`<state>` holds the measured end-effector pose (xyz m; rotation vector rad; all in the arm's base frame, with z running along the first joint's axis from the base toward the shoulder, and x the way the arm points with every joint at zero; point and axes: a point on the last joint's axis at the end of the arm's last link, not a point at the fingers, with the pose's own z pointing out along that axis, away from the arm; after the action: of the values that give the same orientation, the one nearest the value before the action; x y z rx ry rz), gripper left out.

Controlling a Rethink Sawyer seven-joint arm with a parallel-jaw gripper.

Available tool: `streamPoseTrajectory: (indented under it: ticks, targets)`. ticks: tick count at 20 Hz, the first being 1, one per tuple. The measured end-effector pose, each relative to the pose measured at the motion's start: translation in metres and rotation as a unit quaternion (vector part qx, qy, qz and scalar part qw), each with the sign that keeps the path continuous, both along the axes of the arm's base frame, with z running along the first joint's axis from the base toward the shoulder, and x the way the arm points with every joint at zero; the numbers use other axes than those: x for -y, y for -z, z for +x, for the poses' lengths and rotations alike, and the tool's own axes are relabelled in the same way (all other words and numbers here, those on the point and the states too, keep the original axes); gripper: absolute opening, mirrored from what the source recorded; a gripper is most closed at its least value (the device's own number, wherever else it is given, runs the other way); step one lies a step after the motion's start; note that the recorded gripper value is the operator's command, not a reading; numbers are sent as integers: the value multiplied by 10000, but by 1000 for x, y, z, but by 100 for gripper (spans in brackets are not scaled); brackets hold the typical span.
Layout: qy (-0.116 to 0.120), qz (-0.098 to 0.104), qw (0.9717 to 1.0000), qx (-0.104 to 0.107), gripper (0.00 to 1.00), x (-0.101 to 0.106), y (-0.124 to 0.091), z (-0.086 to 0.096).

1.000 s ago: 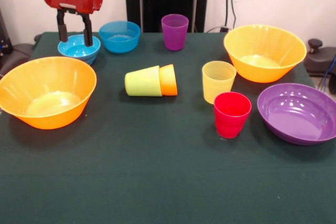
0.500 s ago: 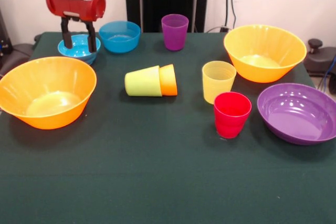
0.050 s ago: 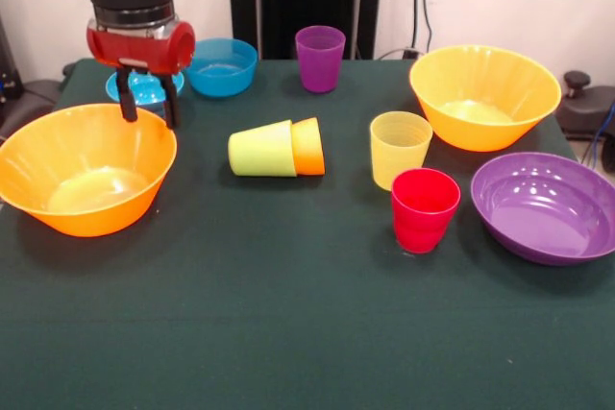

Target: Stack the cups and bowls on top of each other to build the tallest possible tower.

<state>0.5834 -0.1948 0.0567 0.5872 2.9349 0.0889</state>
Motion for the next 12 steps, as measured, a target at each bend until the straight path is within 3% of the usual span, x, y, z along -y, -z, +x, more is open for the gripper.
streamPoseTrajectory:
  ticks: [12]
  targets:
    - [-26,165,9999,-19,100,-9,26,12]
